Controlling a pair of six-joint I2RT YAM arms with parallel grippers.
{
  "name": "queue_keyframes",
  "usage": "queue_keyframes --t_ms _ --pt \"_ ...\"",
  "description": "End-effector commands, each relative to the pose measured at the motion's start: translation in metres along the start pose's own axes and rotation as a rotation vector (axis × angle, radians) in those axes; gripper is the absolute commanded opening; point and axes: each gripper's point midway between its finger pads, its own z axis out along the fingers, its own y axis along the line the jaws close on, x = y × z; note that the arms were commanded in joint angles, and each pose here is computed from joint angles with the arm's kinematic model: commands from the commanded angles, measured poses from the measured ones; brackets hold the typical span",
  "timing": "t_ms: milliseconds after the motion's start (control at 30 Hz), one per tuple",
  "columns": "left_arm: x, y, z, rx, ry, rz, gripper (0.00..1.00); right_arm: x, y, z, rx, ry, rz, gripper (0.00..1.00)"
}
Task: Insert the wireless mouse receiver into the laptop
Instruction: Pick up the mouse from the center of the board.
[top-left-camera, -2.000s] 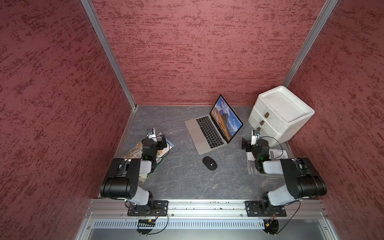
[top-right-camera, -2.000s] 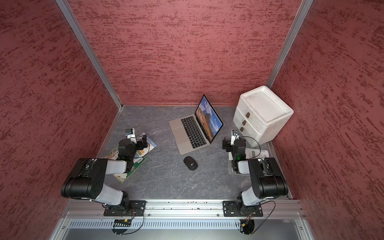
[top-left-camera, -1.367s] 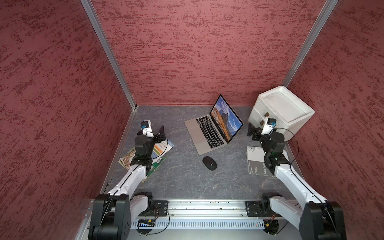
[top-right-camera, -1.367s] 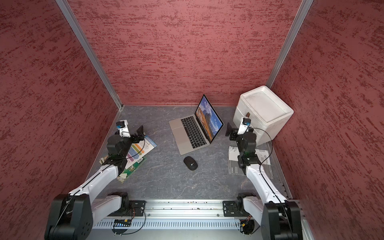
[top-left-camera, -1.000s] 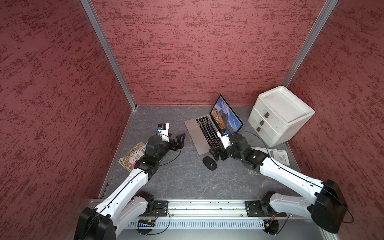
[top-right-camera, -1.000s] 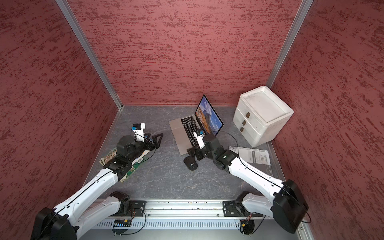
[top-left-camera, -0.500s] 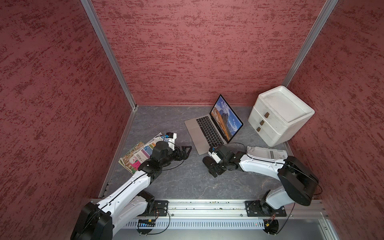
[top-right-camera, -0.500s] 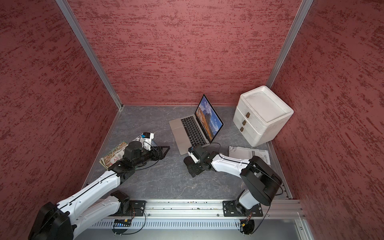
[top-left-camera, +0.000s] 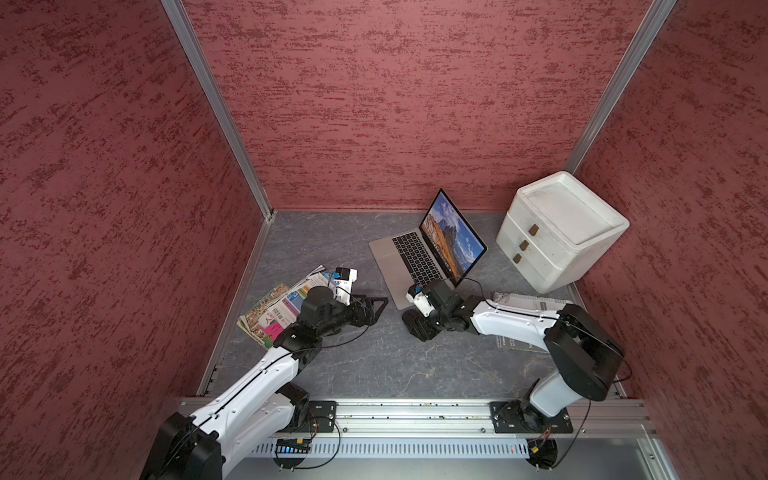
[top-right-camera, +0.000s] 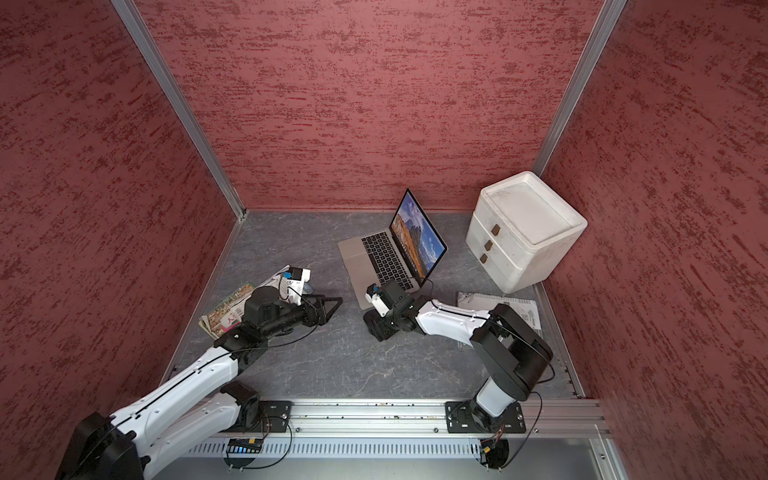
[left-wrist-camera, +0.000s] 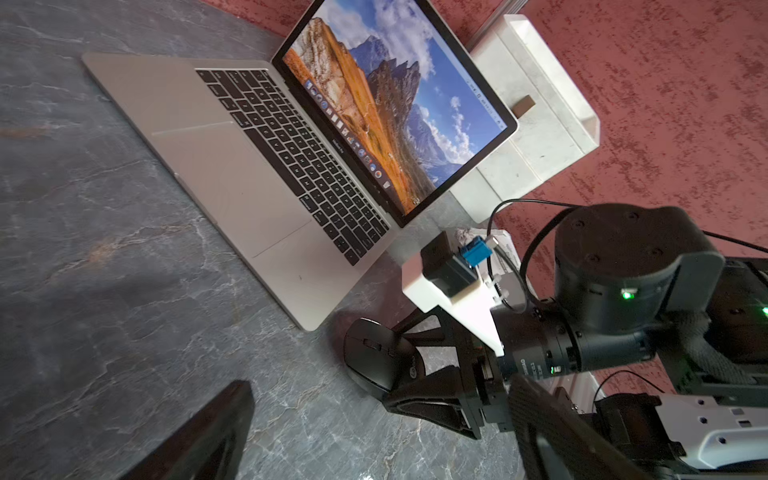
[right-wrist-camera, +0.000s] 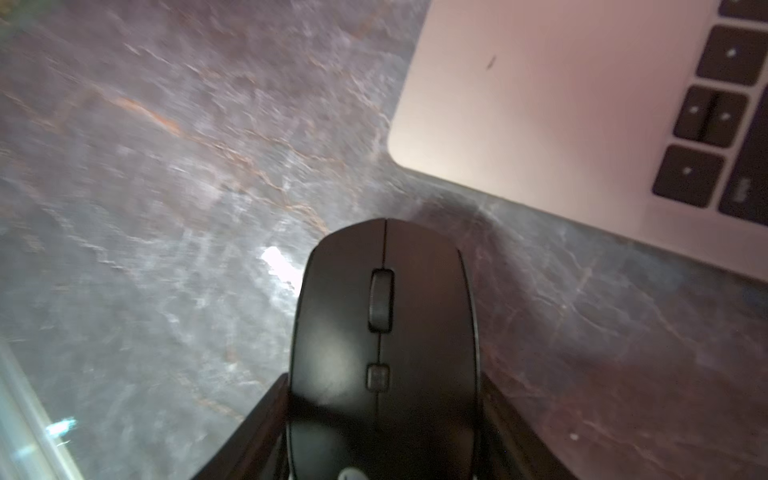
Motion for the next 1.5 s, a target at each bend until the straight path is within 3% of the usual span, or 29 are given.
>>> queue_keyframes --t_ms 0,100,333,533,700,867,1000,1100,1133,1200,1267,1367,1467 --pt "-0.010 -0.040 -0.004 0.201 -0.018 -0.025 1.00 -0.048 0.037 -0.051 -0.352 -0.146 0.148 0.36" --pt "-0.020 -0.068 -0.007 0.327 -0.039 -0.071 1.00 -0.077 0.057 -0.100 -0.551 -0.221 0.185 0.35" --pt "-0.048 -0.122 -0.010 0.529 -0.082 -0.089 1.00 -0.098 0.116 -0.180 -0.897 -0.221 0.113 0.35" --pt "-0.071 -0.152 -0.022 0.652 -0.148 -0.115 1.00 -0.097 0.138 -0.213 -0.963 -0.218 0.037 0.35" --pt "-0.072 -0.173 -0.022 0.713 -0.121 -0.105 1.00 -0.095 0.147 -0.219 -0.993 -0.209 0.010 0.35" --pt "-0.074 -0.184 -0.023 0.746 -0.119 -0.114 0.80 -0.093 0.147 -0.215 -0.983 -0.208 0.008 0.35" --pt "-0.071 -0.179 -0.015 0.722 -0.110 -0.155 0.61 -0.092 0.146 -0.213 -0.980 -0.204 0.006 0.34" --pt "-0.069 -0.174 -0.007 0.701 -0.098 -0.202 0.39 -0.089 0.142 -0.206 -0.958 -0.201 0.005 0.37" --pt "-0.067 -0.172 -0.003 0.689 -0.084 -0.221 0.33 -0.089 0.139 -0.203 -0.929 -0.216 0.003 0.43" --pt "-0.059 -0.155 0.013 0.601 -0.051 -0.306 0.26 -0.090 0.127 -0.191 -0.835 -0.260 0.011 0.67" --pt "-0.048 -0.125 0.028 0.466 -0.034 -0.424 0.26 -0.093 0.116 -0.186 -0.755 -0.324 0.013 0.82" --pt "-0.025 -0.065 0.041 0.215 -0.037 -0.690 0.23 -0.094 0.093 -0.174 -0.641 -0.476 0.046 0.89" --pt "-0.004 -0.030 0.044 0.097 -0.054 -0.883 0.23 -0.080 0.078 -0.156 -0.523 -0.618 0.003 0.93"
